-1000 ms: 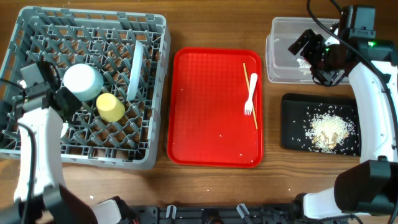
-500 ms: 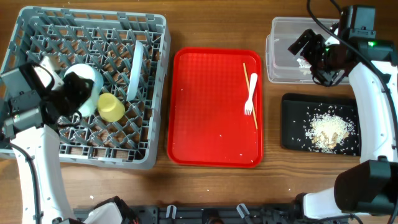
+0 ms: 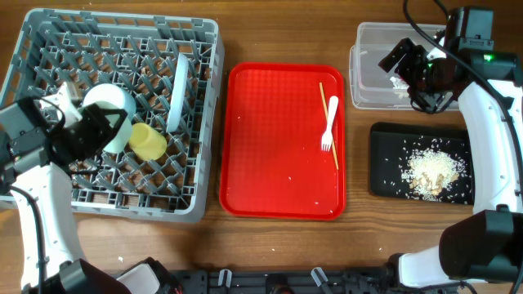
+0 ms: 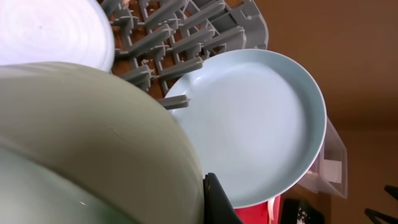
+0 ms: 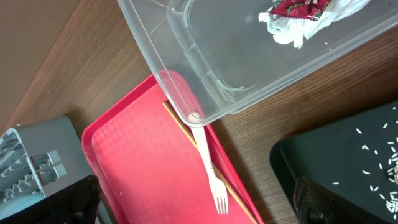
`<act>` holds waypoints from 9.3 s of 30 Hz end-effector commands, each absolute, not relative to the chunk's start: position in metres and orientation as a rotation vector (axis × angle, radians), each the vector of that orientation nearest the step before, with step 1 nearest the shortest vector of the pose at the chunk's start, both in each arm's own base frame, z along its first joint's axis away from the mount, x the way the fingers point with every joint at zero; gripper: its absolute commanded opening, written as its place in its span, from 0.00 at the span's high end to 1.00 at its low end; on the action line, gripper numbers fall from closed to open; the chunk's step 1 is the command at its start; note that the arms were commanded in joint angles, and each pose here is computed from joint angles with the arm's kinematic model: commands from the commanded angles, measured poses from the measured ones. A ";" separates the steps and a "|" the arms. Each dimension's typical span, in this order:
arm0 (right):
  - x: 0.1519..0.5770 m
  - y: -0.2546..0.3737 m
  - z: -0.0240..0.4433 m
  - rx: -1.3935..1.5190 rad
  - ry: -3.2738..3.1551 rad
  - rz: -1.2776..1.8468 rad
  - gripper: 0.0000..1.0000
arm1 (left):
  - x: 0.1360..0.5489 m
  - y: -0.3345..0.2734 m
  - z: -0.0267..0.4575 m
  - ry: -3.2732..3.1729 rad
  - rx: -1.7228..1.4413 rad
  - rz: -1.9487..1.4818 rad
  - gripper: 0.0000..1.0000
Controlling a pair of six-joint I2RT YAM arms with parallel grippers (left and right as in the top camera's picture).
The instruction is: Sort waste into correct bins and load items into the dishwasher rack
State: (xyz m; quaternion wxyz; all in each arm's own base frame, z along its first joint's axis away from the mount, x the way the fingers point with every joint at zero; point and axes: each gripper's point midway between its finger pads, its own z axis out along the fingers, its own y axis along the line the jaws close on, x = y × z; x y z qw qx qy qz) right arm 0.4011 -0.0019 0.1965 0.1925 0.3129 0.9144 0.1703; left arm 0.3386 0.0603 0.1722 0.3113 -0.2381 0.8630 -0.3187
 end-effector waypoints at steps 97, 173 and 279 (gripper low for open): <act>0.401 -0.003 0.193 0.897 2.568 0.464 0.00 | 0.225 0.094 0.234 2.101 -1.326 -0.227 0.00; 0.397 0.313 0.146 0.010 2.742 1.461 0.96 | 0.142 0.150 0.181 1.745 -2.226 -0.049 0.00; 0.360 0.427 0.127 0.074 2.686 1.117 0.26 | 0.142 0.150 0.181 1.744 -2.227 -0.049 0.00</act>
